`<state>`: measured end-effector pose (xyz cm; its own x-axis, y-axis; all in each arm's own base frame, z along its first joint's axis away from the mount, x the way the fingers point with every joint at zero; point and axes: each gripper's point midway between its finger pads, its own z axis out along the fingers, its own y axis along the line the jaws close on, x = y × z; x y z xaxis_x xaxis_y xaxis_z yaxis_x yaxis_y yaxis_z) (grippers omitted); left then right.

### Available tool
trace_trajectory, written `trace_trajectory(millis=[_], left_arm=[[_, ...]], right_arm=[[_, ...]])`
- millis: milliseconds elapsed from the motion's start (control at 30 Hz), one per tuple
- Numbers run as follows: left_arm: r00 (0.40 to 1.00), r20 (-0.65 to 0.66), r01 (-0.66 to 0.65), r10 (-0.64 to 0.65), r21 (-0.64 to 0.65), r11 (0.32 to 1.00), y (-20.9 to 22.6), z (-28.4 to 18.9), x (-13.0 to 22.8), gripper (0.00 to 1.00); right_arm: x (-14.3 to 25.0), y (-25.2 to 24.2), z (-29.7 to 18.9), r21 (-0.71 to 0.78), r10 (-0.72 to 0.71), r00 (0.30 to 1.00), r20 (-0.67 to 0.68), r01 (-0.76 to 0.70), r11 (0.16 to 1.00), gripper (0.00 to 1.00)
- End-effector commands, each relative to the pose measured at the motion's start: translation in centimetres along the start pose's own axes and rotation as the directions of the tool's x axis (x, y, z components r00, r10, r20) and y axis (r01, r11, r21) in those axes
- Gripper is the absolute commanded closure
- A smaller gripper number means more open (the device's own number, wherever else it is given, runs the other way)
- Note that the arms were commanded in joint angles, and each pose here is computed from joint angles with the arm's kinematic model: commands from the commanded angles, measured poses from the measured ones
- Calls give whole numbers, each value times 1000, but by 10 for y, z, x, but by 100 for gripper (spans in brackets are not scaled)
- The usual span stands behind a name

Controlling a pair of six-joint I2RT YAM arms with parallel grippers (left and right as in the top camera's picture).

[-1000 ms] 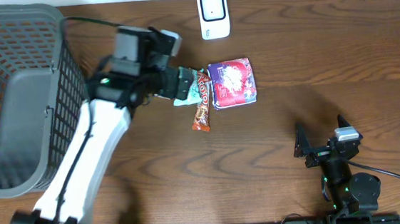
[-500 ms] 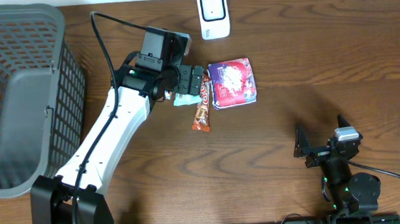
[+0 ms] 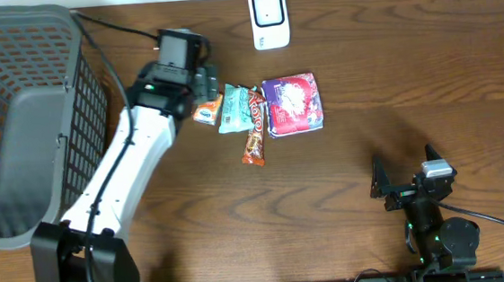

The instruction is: Scan the item barcode

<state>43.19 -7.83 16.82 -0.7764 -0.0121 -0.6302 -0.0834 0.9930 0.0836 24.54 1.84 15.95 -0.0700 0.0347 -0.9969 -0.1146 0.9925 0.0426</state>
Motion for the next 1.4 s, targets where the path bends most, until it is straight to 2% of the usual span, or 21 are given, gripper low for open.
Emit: trace_trajectory(millis=[0, 100, 200, 267, 667, 900, 1000, 1100, 1133, 1233, 1300, 1367], left_arm=[[997, 18, 74, -72, -89, 993, 36, 2, -11, 0], [994, 8, 110, -110, -75, 991, 45, 5, -11, 0], [974, 16, 228, -227, -68, 971, 51, 7, -12, 0], [965, 18, 262, -261, -69, 963, 52, 7, -12, 0], [964, 39, 266, -264, -69, 961, 52, 7, -17, 0], [964, 14, 266, -266, -86, 960, 57, 12, -7, 0], [964, 13, 266, -265, -86, 960, 57, 12, -7, 0], [964, 13, 266, -265, -86, 960, 57, 12, -7, 0], [964, 13, 266, -265, -86, 960, 57, 12, -7, 0], [964, 16, 267, -266, -85, 960, 57, 12, -7, 0], [964, 17, 267, -267, -85, 960, 57, 12, -8, 1], [964, 17, 267, -267, -85, 960, 57, 12, -8, 0]], right_arm=[[0, -4, 0, 15, 7, 1000, 2, -7, 1000, 1], [0, -4, 0, 15, 7, 1000, 2, -7, 1000, 1], [0, -4, 0, 15, 7, 1000, 2, -7, 1000, 1], [0, -4, 0, 15, 7, 1000, 2, -7, 1000, 1], [-5, -3, 0, 14, 4, 1000, 24, -4, 1000, 1], [-11, 2, -1, -17, 26, 999, 48, -25, 1000, 1], [-33, 18, -4, -112, 41, 991, 131, -26, 993, 1], [-68, 29, -13, -167, 19, 961, 275, 28, 986, 1], [-94, 31, -22, -160, 0, 923, 384, 67, 985, 1], [-144, 35, -48, -98, -95, 809, 580, 185, 978, 1], [-161, 34, -53, -74, -112, 794, 598, 194, 978, 1], [-171, 34, -50, -66, -134, 813, 566, 207, 976, 1]])
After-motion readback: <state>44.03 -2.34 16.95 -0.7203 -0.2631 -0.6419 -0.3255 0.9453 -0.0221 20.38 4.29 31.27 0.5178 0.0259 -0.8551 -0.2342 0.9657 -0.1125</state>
